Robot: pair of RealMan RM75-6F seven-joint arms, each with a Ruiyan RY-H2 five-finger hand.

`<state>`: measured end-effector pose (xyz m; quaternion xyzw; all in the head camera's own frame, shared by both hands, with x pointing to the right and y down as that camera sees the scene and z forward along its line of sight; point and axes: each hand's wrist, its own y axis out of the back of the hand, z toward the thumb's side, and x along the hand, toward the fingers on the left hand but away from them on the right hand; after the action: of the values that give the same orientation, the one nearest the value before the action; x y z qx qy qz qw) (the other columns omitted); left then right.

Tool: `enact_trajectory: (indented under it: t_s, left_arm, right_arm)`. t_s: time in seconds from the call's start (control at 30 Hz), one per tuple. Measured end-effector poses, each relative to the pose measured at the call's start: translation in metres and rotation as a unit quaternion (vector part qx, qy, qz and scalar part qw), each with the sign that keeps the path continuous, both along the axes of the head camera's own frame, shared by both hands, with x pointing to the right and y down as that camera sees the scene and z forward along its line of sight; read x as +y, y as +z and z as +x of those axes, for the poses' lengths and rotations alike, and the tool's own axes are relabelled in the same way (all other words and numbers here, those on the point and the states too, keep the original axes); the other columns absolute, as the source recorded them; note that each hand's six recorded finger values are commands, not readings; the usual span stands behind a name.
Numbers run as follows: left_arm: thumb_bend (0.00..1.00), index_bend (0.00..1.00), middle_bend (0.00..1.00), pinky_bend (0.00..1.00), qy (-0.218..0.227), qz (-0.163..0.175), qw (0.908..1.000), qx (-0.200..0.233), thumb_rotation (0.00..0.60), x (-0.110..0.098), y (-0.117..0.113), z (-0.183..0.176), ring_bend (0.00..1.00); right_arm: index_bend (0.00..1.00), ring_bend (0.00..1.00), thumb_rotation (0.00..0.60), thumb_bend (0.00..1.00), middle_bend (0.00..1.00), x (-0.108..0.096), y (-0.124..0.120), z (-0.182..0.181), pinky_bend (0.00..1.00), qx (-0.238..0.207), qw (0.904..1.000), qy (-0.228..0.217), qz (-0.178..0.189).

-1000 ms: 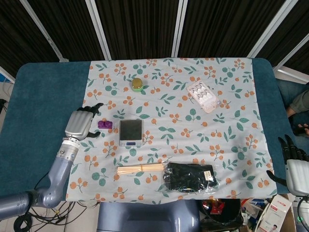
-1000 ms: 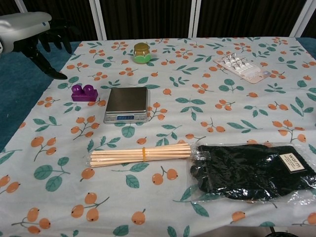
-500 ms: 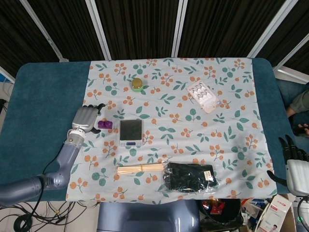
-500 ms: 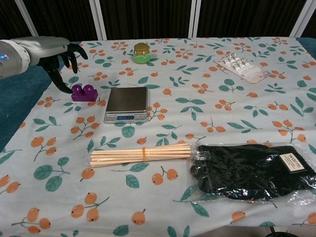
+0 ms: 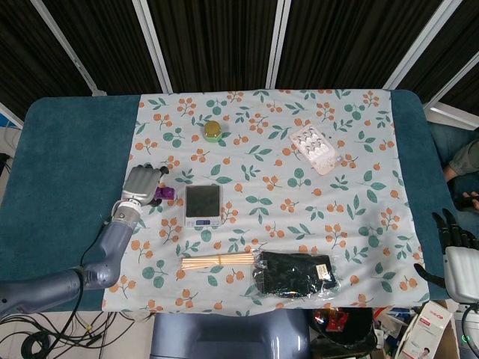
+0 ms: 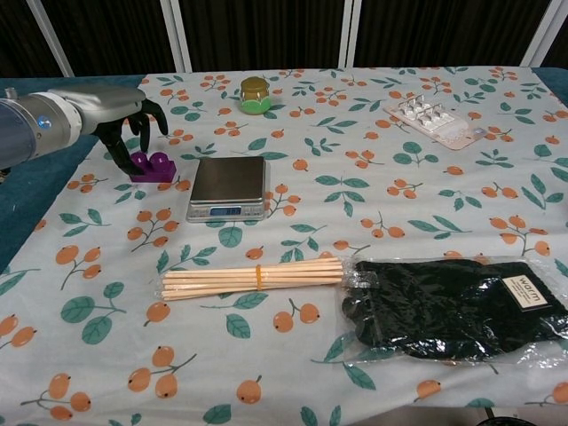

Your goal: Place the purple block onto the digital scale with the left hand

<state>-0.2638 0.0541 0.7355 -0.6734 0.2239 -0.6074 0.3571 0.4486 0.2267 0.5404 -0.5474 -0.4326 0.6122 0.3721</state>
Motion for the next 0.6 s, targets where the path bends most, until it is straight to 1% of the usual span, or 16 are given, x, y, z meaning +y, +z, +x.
enact_trajectory:
  t_s: [0.27, 0.37, 0.47, 0.6]
  left_arm:
    - [0.21, 0.29, 0.43, 0.31, 0.011, -0.007, 0.9999, -0.009, 0.600, 0.004, 0.011, 0.004, 0.27]
    - [0.22, 0.30, 0.45, 0.32, 0.016, -0.009, 0.9998, -0.010, 0.600, 0.006, 0.014, 0.006, 0.27]
    - [0.27, 0.33, 0.49, 0.33, 0.020, -0.009, 0.9997, -0.011, 0.600, 0.007, 0.015, 0.008, 0.29]
    - [0.34, 0.34, 0.51, 0.33, 0.022, -0.008, 0.9996, -0.014, 0.600, 0.008, 0.016, 0.007, 0.30]
  right_arm:
    - [0.05, 0.17, 0.600, 0.06, 0.01, 0.000, 0.000, 0.000, 0.19, 0.000, 1.0000, 0.001, 0.000]
    - [0.05, 0.17, 0.600, 0.06, 0.01, 0.000, 0.000, 0.001, 0.19, -0.001, 1.0000, 0.002, 0.000]
    - [0.05, 0.17, 0.600, 0.06, 0.01, 0.000, 0.000, 0.001, 0.19, -0.001, 1.0000, 0.003, -0.001]
    - [0.05, 0.17, 0.600, 0.06, 0.01, 0.000, 0.000, 0.001, 0.19, -0.002, 1.0000, 0.004, -0.001]
